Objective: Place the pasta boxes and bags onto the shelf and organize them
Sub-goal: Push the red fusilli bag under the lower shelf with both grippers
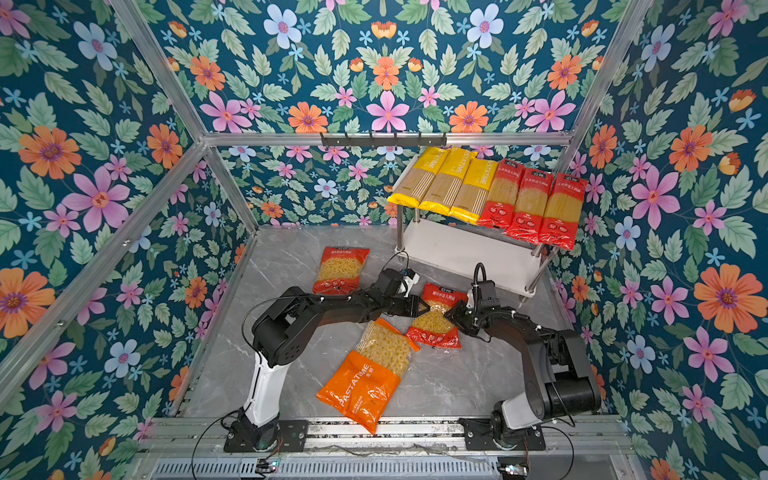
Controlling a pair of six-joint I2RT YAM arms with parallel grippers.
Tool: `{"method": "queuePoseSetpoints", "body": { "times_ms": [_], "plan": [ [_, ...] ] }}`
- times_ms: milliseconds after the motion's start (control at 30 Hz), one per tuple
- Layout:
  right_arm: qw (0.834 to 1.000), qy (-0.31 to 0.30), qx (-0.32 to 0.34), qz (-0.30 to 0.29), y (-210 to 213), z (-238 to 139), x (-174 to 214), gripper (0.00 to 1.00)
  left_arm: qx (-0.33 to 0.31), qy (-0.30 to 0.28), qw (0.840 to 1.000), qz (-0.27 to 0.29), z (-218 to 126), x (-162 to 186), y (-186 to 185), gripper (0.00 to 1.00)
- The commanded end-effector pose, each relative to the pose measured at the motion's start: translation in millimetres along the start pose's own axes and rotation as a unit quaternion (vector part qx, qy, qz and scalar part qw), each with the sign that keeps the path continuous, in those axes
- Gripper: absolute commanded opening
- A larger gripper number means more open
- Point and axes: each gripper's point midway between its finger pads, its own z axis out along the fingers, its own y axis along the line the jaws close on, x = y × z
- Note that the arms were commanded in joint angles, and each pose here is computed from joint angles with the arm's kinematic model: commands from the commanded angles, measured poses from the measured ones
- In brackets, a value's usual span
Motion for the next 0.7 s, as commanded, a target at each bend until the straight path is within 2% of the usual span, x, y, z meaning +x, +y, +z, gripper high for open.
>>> {"method": "queuePoseSetpoints", "body": {
  "times_ms": [0, 200, 433, 533, 667],
  "plan": [
    [0.998, -0.009, -0.061, -0.018, 27.3, -4.8, -5.2, 0.29, 0.024, -0.013, 0.999, 0.02, -6.8, -13.1, -13.7, 0.3],
    [0.994, -0.028, -0.105, -0.022, 50.3, -21.7, -10.2, 0.19, 0.037, -0.03, 0.998, 0.037, -19.9, -34.9, -28.5, 0.17],
    [0.982, -0.09, -0.164, -0.033, 84.3, -46.5, -32.7, 0.09, 0.044, -0.077, 0.995, 0.047, -49.5, -82.7, -31.6, 0.1],
    [0.971, -0.138, -0.19, -0.034, 100.2, -54.2, -55.1, 0.03, 0.046, -0.097, 0.993, 0.048, -53.9, -106.3, -30.4, 0.1],
    [0.948, -0.211, -0.235, -0.04, 125.8, -62.9, -92.6, 0.0, 0.041, -0.118, 0.991, 0.05, -52.5, -136.5, -21.8, 0.14]
  ]
}}
